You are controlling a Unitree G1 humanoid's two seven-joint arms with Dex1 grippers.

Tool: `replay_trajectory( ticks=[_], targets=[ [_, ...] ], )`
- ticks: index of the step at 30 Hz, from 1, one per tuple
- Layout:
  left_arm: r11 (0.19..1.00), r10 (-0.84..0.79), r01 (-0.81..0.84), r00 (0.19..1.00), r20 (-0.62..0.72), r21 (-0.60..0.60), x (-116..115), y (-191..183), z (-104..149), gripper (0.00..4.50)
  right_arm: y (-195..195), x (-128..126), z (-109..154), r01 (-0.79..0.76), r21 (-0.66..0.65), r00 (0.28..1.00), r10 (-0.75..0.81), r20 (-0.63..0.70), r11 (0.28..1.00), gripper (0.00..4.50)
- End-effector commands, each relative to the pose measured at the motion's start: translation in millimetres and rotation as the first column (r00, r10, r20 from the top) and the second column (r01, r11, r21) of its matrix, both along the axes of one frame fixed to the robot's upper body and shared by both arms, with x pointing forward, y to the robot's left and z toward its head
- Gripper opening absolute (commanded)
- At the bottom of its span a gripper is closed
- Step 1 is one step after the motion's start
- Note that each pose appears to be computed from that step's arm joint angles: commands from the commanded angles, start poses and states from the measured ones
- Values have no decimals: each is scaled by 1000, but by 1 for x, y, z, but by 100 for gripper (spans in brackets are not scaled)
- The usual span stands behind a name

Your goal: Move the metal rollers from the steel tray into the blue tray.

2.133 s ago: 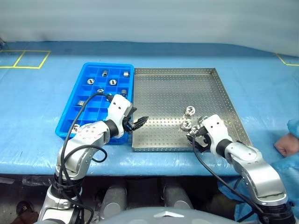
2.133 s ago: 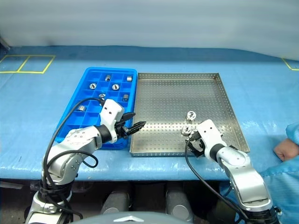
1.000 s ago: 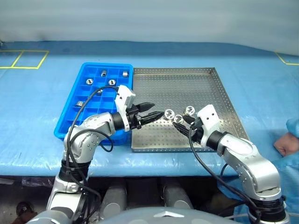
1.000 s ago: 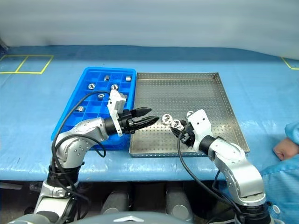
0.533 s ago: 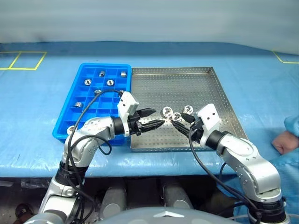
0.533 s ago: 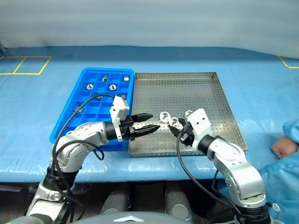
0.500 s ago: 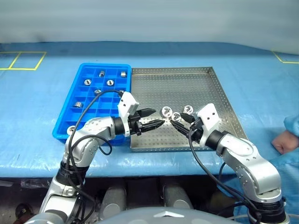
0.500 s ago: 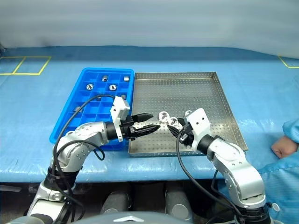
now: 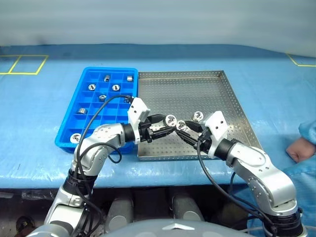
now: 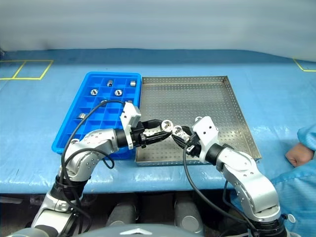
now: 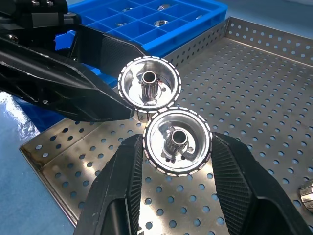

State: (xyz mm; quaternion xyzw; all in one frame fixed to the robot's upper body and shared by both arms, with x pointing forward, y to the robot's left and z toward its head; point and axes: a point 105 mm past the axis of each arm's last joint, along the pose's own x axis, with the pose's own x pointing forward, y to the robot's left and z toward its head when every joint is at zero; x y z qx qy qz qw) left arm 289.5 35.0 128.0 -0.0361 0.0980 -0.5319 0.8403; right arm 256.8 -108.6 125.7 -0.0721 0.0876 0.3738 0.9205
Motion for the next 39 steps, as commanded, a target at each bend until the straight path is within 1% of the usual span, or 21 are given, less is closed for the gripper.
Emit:
replay_trajectory(
  ticks=[1, 7, 8, 9, 11, 12, 19, 21, 23, 25, 27, 29, 31, 33, 37, 39],
  targets=[
    [1000, 17, -16, 999, 41, -26, 5, 0, 9, 314, 6, -6, 15, -46, 18, 996, 45, 71, 999, 170],
    [1000, 18, -17, 999, 37, -24, 6, -2, 8, 314, 6, -6, 14, -50, 18, 996, 49, 77, 999, 170],
    [1000, 19, -18, 999, 33, -25, 6, -2, 8, 276, 6, -6, 13, -49, 19, 996, 48, 78, 999, 170],
    [999, 21, -20, 999, 30, -31, 6, -2, 8, 253, 6, -6, 13, -47, 18, 996, 46, 78, 999, 170],
    [999, 16, -15, 1000, 27, -42, 5, -2, 9, 190, 5, -6, 13, -42, 18, 996, 41, 79, 999, 170],
    [999, 15, -14, 1000, 26, -44, 5, -2, 10, 181, 5, -6, 13, -41, 17, 996, 39, 80, 999, 170],
    [999, 22, -22, 1000, 20, -29, 5, -2, 7, 181, 5, -5, 13, -32, 6, 996, 31, 84, 999, 170],
    [997, 55, -57, 998, -42, -49, 9, -1, 4, 181, 1, -2, 14, -3, -40, 993, 8, 114, 999, 170],
    [990, 122, -130, 985, -124, -60, 18, 2, -1, 181, -6, 5, 14, 51, -147, 985, -25, 172, 988, 170],
    [983, 164, -176, 966, -198, -48, 23, 2, -7, 181, -11, 9, 12, 89, -236, 978, -39, 205, 968, 170],
    [981, 172, -189, 955, -242, -47, 21, -1, -9, 181, -15, 14, 11, 122, -340, 967, -34, 254, 932, 170],
    [981, 163, -185, 947, -277, -56, 18, -6, -9, 181, -17, 17, 13, 149, -405, 953, -21, 303, 902, 170],
    [975, 170, -209, 923, -344, -81, 18, -9, -9, 181, -21, 22, 15, 191, -479, 933, -6, 361, 857, 170],
    [966, 182, -239, 902, -391, -102, 19, -10, -7, 181, -23, 25, 16, 219, -514, 920, -1, 391, 829, 170],
    [928, 141, -280, 874, -465, -245, 21, -5, 13, 181, -30, 31, 14, 267, -548, 910, -21, 414, 792, 170],
    [903, 121, -296, 871, -476, -312, 23, 1, 25, 181, -38, 36, 11, 313, -574, 902, -48, 428, 757, 170]
  ],
)
